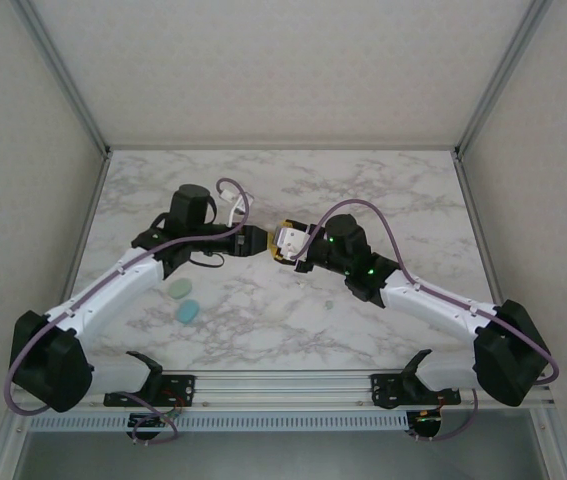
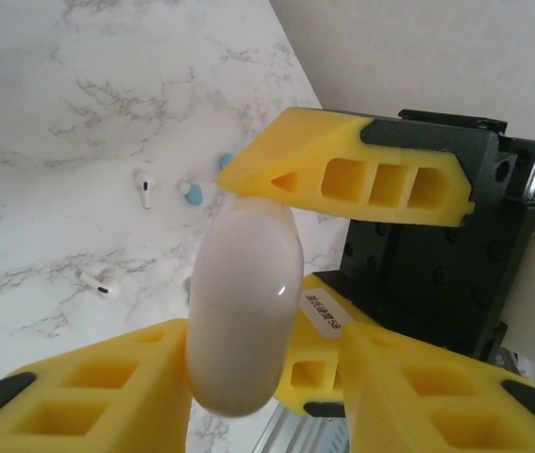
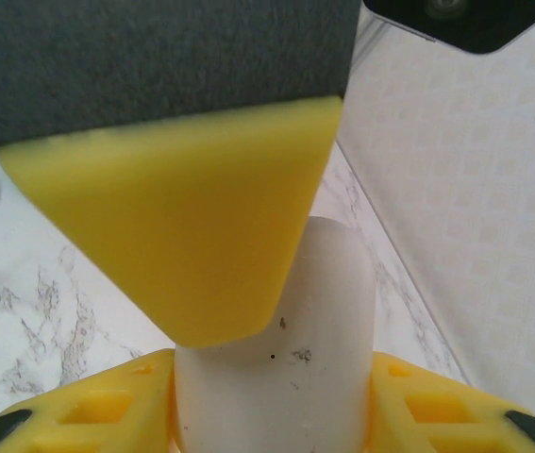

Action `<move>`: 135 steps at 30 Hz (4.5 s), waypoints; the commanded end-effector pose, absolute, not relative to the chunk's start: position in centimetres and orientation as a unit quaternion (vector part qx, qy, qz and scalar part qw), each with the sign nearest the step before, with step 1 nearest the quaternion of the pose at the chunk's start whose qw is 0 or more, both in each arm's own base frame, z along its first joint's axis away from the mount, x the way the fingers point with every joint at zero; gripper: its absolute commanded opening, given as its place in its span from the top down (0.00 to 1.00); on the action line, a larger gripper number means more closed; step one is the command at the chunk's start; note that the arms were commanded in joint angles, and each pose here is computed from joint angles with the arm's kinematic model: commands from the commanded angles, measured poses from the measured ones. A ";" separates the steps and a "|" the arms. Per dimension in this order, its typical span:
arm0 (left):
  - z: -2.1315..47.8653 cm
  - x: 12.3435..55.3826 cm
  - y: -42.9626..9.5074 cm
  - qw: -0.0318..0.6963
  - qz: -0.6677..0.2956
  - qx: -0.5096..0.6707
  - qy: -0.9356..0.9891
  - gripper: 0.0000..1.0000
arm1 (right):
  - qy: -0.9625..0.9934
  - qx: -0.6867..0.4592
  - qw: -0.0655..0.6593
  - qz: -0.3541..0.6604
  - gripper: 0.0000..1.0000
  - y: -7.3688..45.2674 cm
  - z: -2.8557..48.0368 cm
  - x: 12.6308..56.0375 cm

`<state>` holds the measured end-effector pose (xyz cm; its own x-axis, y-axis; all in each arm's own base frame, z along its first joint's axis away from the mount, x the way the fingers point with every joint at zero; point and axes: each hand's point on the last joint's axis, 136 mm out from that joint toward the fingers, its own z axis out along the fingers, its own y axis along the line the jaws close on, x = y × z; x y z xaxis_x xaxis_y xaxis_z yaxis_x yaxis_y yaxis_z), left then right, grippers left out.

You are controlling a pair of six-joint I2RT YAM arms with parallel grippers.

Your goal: Insert the wireless bluetooth earbuds into the charging case

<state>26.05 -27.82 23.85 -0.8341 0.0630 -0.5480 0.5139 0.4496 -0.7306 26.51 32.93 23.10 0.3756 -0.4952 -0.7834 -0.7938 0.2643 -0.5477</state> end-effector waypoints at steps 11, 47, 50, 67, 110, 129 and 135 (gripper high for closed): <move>24.6 25.7 -28.7 0.221 -0.493 0.210 0.815 0.68 | 0.523 -0.612 0.574 0.149 0.55 33.5 24.0 25.2; 33.7 23.2 -27.0 0.562 -0.411 0.385 0.605 0.86 | 0.706 -0.318 0.324 0.544 0.37 28.5 36.0 22.9; 34.0 23.2 -27.5 0.565 -0.420 0.383 0.598 0.87 | 0.700 -0.355 0.302 0.541 0.32 29.6 36.0 21.4; 34.5 21.6 -28.7 0.549 -0.455 0.399 0.576 0.88 | 0.737 -0.328 0.345 0.480 0.30 30.5 34.7 24.6; 32.4 24.6 -24.0 0.618 -0.343 0.288 0.646 0.86 | 0.980 -0.001 0.079 0.182 0.50 19.1 10.1 31.7; 33.6 23.8 -22.4 0.638 -0.319 0.282 0.642 0.86 | 0.998 0.009 0.060 0.009 0.51 17.9 4.5 31.2; 33.7 23.9 -22.3 0.638 -0.318 0.280 0.643 0.85 | 0.999 0.005 0.054 -0.007 0.58 17.8 3.4 31.7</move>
<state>24.14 -22.51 32.34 -0.0669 -0.0324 -0.9972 0.7670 0.6375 -0.0722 31.11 18.31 3.51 -0.9948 -0.0049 -0.1019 -0.0077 0.9996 0.0272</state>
